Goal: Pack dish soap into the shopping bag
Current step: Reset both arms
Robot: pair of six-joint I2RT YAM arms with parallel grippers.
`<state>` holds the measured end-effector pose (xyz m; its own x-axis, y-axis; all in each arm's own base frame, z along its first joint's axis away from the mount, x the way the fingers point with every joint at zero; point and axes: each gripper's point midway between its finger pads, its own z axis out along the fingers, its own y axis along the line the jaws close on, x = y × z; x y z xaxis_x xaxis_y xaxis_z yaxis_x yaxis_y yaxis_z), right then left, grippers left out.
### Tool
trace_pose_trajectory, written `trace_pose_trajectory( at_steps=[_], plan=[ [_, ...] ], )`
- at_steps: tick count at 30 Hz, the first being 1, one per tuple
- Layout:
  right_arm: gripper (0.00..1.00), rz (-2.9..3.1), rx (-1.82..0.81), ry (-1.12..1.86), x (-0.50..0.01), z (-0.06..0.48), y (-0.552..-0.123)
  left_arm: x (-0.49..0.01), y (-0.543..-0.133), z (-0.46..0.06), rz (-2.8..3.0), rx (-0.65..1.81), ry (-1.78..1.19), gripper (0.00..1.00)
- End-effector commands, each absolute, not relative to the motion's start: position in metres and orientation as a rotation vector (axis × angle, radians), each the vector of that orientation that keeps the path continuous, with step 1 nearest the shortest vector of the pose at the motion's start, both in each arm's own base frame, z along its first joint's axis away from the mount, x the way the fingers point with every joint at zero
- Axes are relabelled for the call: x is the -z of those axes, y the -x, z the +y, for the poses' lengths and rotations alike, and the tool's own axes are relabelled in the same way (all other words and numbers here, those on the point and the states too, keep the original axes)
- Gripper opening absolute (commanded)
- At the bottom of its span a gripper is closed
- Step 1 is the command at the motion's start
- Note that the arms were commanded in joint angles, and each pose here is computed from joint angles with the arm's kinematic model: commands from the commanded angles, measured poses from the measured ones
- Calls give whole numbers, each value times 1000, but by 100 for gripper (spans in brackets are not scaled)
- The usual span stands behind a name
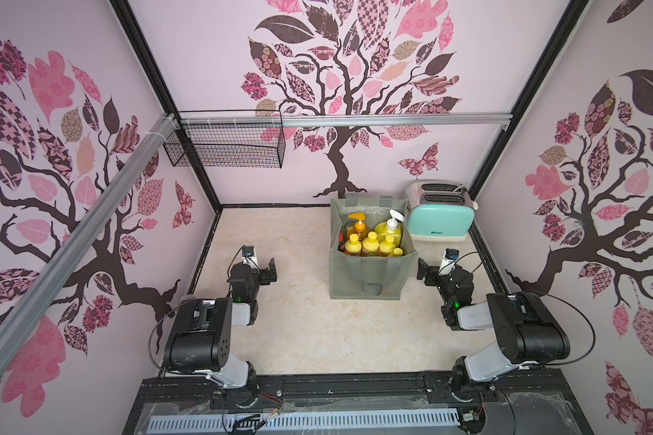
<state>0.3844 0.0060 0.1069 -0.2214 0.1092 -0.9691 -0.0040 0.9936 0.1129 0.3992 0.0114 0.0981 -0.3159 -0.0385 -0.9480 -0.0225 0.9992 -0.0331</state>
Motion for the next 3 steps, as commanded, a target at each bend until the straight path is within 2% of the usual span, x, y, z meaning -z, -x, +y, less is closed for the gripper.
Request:
trace_pose_trajectory(
  at_steps=[1,3],
  plan=[
    [100,1796,-80,-69,-109,5,-389,-102,-401,13,1877,2,42,98],
    [100,1795,-80,-68,-109,5,-388,-101,-401,13,1881,3,42,98]
  ],
)
